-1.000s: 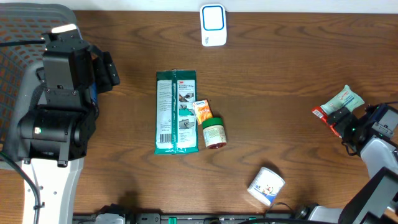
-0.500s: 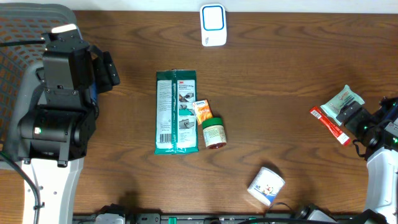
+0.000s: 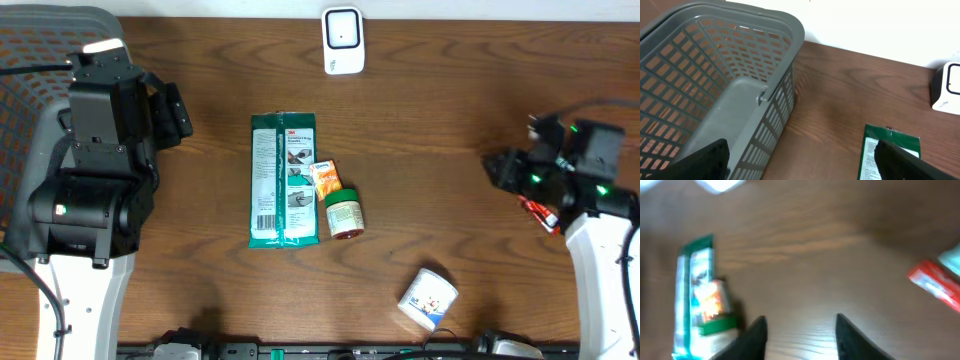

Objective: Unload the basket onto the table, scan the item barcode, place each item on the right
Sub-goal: 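Move the right gripper over the green-capped jar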

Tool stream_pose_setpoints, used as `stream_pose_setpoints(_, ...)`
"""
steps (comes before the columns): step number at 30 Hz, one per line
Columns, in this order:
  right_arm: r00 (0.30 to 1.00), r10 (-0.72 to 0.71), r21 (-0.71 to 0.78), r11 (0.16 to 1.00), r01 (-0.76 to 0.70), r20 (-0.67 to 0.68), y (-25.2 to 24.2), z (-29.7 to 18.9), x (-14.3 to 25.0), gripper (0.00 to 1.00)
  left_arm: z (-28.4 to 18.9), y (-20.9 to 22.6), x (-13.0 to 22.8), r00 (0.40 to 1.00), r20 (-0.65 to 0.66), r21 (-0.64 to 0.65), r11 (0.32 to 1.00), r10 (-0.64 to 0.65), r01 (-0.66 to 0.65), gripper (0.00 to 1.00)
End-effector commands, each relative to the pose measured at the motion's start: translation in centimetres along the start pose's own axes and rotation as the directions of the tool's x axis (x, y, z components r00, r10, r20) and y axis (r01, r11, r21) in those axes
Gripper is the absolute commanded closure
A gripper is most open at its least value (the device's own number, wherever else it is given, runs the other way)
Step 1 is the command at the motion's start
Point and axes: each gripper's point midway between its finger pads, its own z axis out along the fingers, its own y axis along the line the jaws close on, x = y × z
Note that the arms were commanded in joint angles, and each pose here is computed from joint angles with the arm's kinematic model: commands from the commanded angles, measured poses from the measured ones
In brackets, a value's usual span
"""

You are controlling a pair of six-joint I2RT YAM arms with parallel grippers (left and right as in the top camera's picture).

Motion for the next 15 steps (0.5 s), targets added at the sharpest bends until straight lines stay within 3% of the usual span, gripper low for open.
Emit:
stream_pose_setpoints(1, 0.993, -0.119, -0.07, 0.991, 0.117, -0.018, 4.4, 0.0, 0.4, 0.51, -0.1, 0.3, -0.3, 1.0, 0.009, -0.014, 1.0, -0.013, 0.013, 0.08)
stream_pose_setpoints(5, 0.97, -0.223, -0.148, 0.967, 0.208, -0.097, 8.7, 1.6, 3.4, 0.39, -0.1, 0.3, -0.3, 1.0, 0.009, -0.014, 1.0, -0.013, 0.013, 0.08)
stream_pose_setpoints(11, 0.913, -0.334, -0.057, 0.942, 0.33, -0.233, 11.3, 5.9, 8.4, 0.38, -0.1, 0.3, -0.3, 1.0, 0.009, -0.014, 1.0, -0.013, 0.013, 0.08)
stream_pose_setpoints(15, 0.856, -0.423, -0.089, 0.905, 0.416, -0.299, 13.5, 8.9, 11.8, 0.38, -0.1, 0.3, -0.3, 1.0, 0.009, -0.014, 1.0, -0.013, 0.013, 0.08)
